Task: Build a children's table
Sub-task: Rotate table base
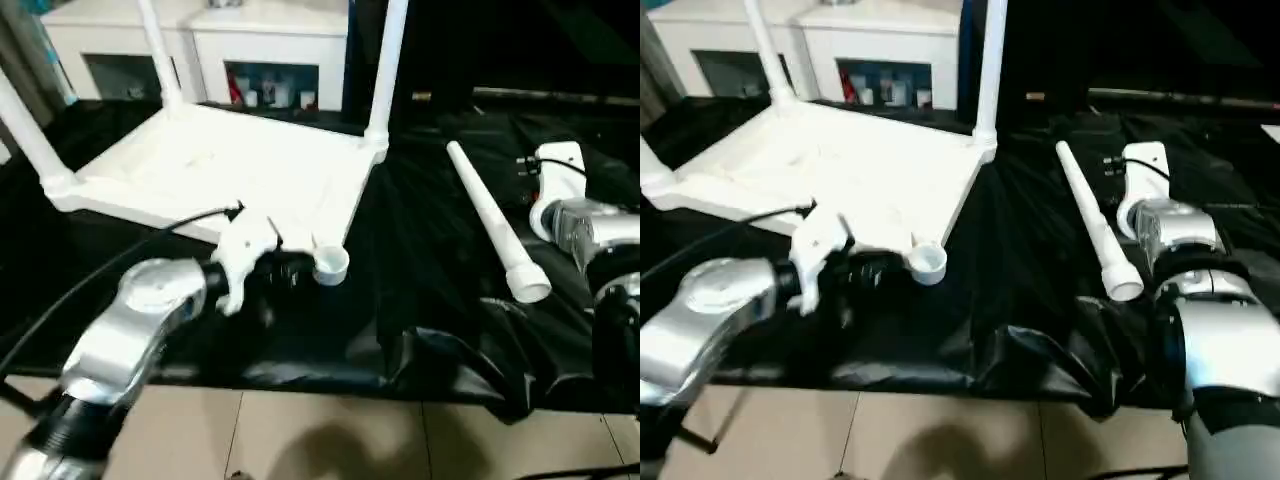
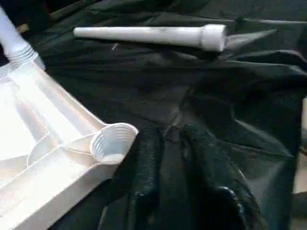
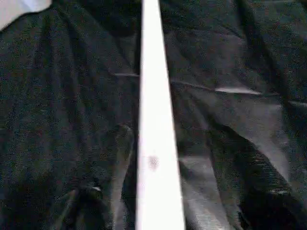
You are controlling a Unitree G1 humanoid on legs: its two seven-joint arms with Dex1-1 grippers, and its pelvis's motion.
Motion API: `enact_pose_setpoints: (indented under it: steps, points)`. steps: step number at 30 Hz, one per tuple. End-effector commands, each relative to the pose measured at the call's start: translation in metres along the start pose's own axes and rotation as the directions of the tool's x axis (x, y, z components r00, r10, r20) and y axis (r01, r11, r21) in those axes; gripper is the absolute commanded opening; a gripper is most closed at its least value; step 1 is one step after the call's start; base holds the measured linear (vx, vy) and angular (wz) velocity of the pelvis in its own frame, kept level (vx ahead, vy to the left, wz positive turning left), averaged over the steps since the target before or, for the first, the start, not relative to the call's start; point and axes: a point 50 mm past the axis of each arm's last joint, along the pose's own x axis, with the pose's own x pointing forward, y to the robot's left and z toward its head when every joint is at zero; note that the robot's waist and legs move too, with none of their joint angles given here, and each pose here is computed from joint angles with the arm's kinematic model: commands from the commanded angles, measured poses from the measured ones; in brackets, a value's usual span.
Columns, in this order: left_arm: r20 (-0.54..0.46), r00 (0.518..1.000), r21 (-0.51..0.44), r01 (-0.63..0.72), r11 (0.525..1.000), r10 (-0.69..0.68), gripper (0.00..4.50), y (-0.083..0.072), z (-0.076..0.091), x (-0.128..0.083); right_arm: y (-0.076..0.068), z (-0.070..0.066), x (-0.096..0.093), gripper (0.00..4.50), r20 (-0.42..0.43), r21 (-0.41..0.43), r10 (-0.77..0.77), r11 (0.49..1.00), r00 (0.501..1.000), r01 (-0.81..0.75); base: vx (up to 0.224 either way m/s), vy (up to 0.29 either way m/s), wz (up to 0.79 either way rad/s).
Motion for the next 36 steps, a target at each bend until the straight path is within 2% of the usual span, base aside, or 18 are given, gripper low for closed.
enact_pose_setpoints:
  steps: [1,6,12,17,18,20,23,26,27,29,32,34,36]
  points:
    - [-0.015,0.999,0.003,0.031,1.0,-0.031,1.18,-0.006,0.003,-0.003,-0.005,0.002,-0.002,3.0,-0.015,0.017,0.008,1.0,1.0,-0.008,0.0,0.0,0.0]
    - [-0.043,0.998,0.003,0.051,0.999,-0.051,1.63,-0.012,0.01,-0.01,-0.005,-0.004,-0.002,3.51,-0.06,-0.025,0.003,1.0,0.998,-0.005,0.0,0.0,0.0]
    - [-0.064,0.998,0.018,0.03,0.999,-0.029,2.01,-0.014,0.014,-0.017,-0.002,-0.008,0.0,3.77,-0.05,-0.025,-0.004,1.0,0.999,0.003,0.0,0.0,0.0]
    - [-0.084,0.996,0.017,0.006,1.0,-0.004,2.33,-0.016,0.013,-0.018,0.001,-0.023,0.002,3.77,-0.117,-0.048,0.009,0.999,0.993,-0.015,0.0,0.0,0.0]
    - [-0.087,0.996,0.011,0.004,1.0,-0.003,2.54,-0.017,0.013,-0.018,0.0,-0.027,0.002,3.77,-0.137,-0.047,0.006,0.999,0.991,-0.013,0.0,0.0,0.0]
    - [-0.092,0.996,0.009,0.007,1.0,-0.006,2.58,-0.018,0.014,-0.02,0.0,-0.032,0.002,3.77,-0.163,-0.027,0.015,0.999,0.986,-0.02,0.0,0.0,0.0]
    - [-0.1,0.995,0.008,0.011,1.0,-0.01,2.9,-0.019,0.015,-0.023,-0.001,-0.035,0.002,3.77,-0.179,-0.012,0.017,1.0,0.984,-0.019,0.0,0.0,0.0]
    - [-0.107,0.994,0.009,0.02,1.0,-0.019,3.02,-0.021,0.017,-0.027,-0.005,-0.034,0.0,3.77,-0.183,0.017,0.013,1.0,0.983,-0.01,0.0,0.0,0.0]
    - [-0.107,0.994,0.007,0.023,1.0,-0.022,3.02,-0.021,0.018,-0.027,-0.006,-0.033,0.0,3.77,-0.184,0.017,0.012,1.0,0.983,-0.009,0.0,0.0,0.0]
    - [-0.104,0.994,0.003,0.031,1.0,-0.031,3.37,-0.023,0.02,-0.028,-0.009,-0.032,-0.002,3.77,-0.19,0.018,0.016,1.0,0.982,-0.012,0.0,0.0,0.0]
    - [-0.106,0.993,0.0,0.042,0.999,-0.042,3.45,-0.025,0.021,-0.028,-0.012,-0.033,-0.004,3.77,-0.223,0.005,0.031,1.0,0.974,-0.03,0.0,0.0,0.0]
    - [-0.107,0.993,0.0,0.042,0.999,-0.042,3.68,-0.024,0.022,-0.028,-0.016,-0.034,-0.006,3.77,-0.253,-0.01,0.037,0.999,0.967,-0.041,0.0,0.0,0.0]
    - [-0.108,0.993,0.001,0.042,0.999,-0.041,3.83,-0.024,0.023,-0.028,-0.018,-0.033,-0.007,3.49,-0.262,-0.013,0.042,0.999,0.964,-0.048,0.0,0.0,0.0]
